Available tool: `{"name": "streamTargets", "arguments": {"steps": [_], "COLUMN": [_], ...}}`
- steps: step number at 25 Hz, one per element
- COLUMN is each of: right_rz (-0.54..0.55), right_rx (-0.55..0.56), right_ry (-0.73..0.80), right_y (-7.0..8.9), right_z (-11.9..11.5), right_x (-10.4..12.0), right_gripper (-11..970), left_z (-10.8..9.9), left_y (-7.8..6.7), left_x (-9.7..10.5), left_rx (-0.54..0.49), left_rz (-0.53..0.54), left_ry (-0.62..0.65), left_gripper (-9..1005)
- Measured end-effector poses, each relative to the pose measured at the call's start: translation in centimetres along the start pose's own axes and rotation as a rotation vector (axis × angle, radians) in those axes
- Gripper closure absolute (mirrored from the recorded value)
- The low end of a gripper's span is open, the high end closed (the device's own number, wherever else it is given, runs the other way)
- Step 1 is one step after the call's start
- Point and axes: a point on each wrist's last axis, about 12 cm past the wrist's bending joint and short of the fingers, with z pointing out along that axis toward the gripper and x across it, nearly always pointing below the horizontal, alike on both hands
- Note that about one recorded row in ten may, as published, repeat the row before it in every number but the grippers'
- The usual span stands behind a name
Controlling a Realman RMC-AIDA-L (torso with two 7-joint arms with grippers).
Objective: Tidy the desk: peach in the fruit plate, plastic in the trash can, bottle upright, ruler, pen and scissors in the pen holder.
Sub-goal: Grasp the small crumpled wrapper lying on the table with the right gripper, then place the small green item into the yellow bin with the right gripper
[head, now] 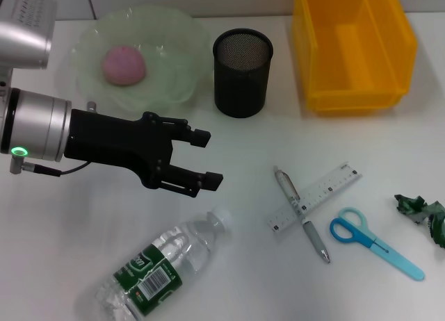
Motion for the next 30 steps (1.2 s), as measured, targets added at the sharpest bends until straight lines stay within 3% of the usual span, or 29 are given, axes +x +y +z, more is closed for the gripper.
{"name": "streamTargets", "arguments": {"steps": [6, 10, 15, 24, 29, 30], "right_rz": [0.008, -0.020, -0.048, -0.054, -0.062, -0.051], "right_rx": [0.006, -0.025, -0.059, -0.073, -0.080, -0.065], "right_ry": [-0.021, -0.011, -0.018, -0.013, -0.048, -0.103], "right_y": [-1.0, -1.1, -1.0, -0.9, -0.8, -1.1], "right_z": [2.6, 5.6, 7.0, 7.4, 6.8, 5.6], "right_x": [-0.4, -1.0, -1.2, -1.1, -1.3, -1.5], "right_gripper": [294, 295, 492, 704, 838, 866], "left_z": [0.3, 0.4, 0.5, 0.4, 0.4, 0.4], "left_y": [0.2, 0.3, 0.4, 0.4, 0.4, 0.4], "left_x": [0.1, 0.3, 0.6, 0.8, 0.8, 0.8], "left_rx": [-0.001, -0.009, -0.016, -0.025, -0.025, -0.025], "left_rz": [-0.007, -0.014, -0.022, -0.021, -0.020, -0.021], "left_ry": [0.013, 0.023, 0.023, 0.023, 0.023, 0.022], "left_gripper": [154, 154, 154, 155, 155, 155]}}
